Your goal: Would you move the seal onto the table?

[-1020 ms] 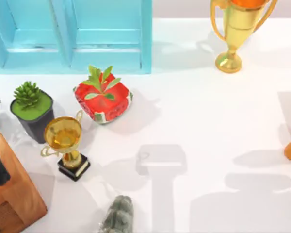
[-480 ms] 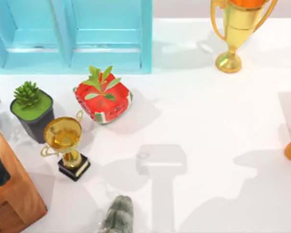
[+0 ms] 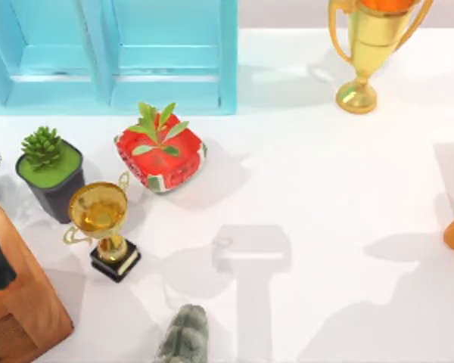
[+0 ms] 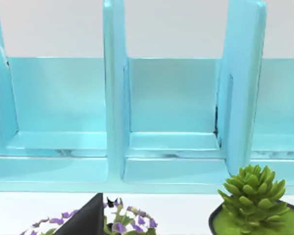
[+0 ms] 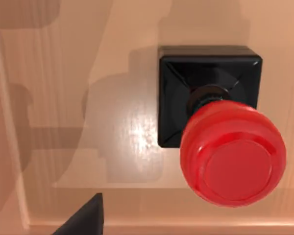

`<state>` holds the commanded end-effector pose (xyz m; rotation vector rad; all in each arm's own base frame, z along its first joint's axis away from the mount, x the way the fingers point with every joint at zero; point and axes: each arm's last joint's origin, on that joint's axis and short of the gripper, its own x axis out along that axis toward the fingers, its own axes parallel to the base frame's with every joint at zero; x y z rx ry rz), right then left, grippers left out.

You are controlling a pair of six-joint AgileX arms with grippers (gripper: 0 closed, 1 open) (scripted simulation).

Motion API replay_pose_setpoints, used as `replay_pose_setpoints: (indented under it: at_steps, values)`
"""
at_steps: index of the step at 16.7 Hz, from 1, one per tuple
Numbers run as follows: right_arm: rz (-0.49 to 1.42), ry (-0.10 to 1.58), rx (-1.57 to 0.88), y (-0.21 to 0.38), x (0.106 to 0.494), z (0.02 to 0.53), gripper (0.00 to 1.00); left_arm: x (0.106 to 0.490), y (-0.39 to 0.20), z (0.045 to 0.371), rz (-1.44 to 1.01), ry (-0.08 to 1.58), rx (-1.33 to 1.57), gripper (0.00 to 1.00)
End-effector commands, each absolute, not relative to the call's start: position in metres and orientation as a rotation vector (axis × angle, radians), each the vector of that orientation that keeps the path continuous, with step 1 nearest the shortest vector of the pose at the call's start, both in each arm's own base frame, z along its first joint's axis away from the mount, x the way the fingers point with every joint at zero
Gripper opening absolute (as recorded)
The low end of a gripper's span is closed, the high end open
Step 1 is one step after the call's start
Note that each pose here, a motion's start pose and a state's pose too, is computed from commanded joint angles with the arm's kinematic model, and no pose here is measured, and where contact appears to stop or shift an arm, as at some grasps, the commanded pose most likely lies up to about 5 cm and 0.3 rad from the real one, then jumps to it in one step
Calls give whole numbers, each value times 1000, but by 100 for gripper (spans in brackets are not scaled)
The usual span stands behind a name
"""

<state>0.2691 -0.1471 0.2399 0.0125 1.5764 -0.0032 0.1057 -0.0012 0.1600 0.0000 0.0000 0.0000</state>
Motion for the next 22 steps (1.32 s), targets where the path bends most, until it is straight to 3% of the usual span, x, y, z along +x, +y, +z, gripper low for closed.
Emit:
replay_pose_setpoints:
  at_steps: [7,12,22]
  values:
    - [-6,1569,9,-147,268,165,100,106,-1,160,0,0,0,100]
    - [-5,1572,10,-147,267,161,100,106,-1,160,0,0,0,100]
    - [-5,1572,10,-147,267,161,25,106,-1,160,0,0,0,100]
